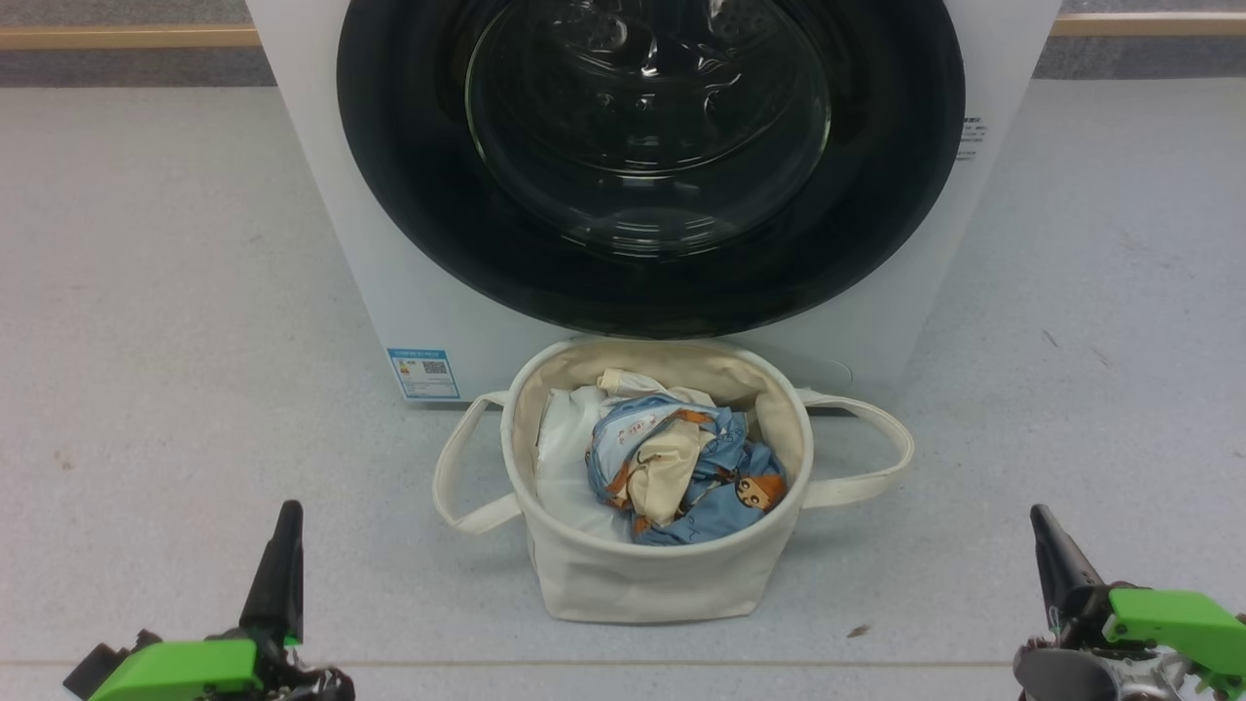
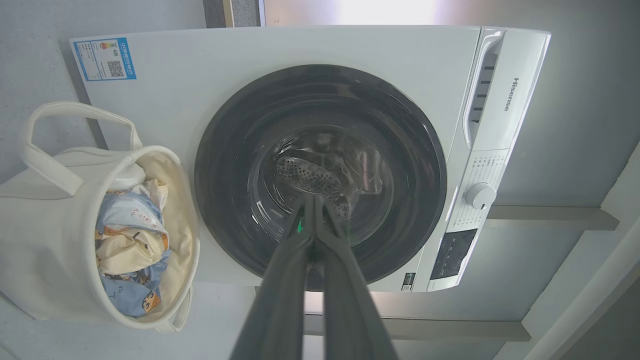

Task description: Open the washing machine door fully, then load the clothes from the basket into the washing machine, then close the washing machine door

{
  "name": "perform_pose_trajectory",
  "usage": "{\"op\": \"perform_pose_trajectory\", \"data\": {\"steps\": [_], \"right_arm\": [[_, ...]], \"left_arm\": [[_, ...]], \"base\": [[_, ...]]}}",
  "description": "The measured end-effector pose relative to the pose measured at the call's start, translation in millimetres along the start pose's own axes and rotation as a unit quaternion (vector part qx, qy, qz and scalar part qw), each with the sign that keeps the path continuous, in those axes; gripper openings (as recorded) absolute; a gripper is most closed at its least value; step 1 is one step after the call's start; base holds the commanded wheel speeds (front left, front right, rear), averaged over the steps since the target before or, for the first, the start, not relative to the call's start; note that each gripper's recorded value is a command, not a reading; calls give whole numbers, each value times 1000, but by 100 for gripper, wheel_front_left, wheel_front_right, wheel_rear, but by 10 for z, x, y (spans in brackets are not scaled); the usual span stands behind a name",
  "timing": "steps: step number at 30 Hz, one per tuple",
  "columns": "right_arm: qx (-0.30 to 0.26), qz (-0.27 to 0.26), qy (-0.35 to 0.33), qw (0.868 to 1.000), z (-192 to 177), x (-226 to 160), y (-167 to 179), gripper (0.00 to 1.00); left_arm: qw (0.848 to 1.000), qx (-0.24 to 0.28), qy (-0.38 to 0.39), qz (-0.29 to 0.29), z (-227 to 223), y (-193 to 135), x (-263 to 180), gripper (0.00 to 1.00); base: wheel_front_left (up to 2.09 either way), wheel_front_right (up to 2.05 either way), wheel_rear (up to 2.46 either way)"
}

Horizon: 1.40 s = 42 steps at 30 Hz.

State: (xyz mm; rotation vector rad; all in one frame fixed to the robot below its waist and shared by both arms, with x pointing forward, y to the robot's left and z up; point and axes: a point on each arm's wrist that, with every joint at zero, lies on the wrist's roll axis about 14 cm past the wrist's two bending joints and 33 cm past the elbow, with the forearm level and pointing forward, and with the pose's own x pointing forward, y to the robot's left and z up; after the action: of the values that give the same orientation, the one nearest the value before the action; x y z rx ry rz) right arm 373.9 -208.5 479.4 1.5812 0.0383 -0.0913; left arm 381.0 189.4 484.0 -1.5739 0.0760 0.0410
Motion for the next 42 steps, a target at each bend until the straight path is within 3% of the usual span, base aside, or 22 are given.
{"op": "perform_pose_trajectory", "data": {"steps": [24, 25, 33, 42], "right_arm": [[0, 0, 0, 1000, 0, 0, 0, 0], [0, 0, 0, 1000, 0, 0, 0, 100], [8, -71, -3, 997, -9, -193, -472, 100], [7, -64, -7, 998, -21, -156, -426, 100]], "left_arm": [[1000, 0, 0, 0, 0, 0, 0, 0], [1000, 0, 0, 0, 0, 0, 0, 100], [997, -10, -3, 75, -17, 503, -212, 100], [997, -8, -10, 71, 19, 462, -178, 100]], "base": [[0, 0, 0], [0, 0, 0], [0, 0, 0], [0, 0, 0]]}}
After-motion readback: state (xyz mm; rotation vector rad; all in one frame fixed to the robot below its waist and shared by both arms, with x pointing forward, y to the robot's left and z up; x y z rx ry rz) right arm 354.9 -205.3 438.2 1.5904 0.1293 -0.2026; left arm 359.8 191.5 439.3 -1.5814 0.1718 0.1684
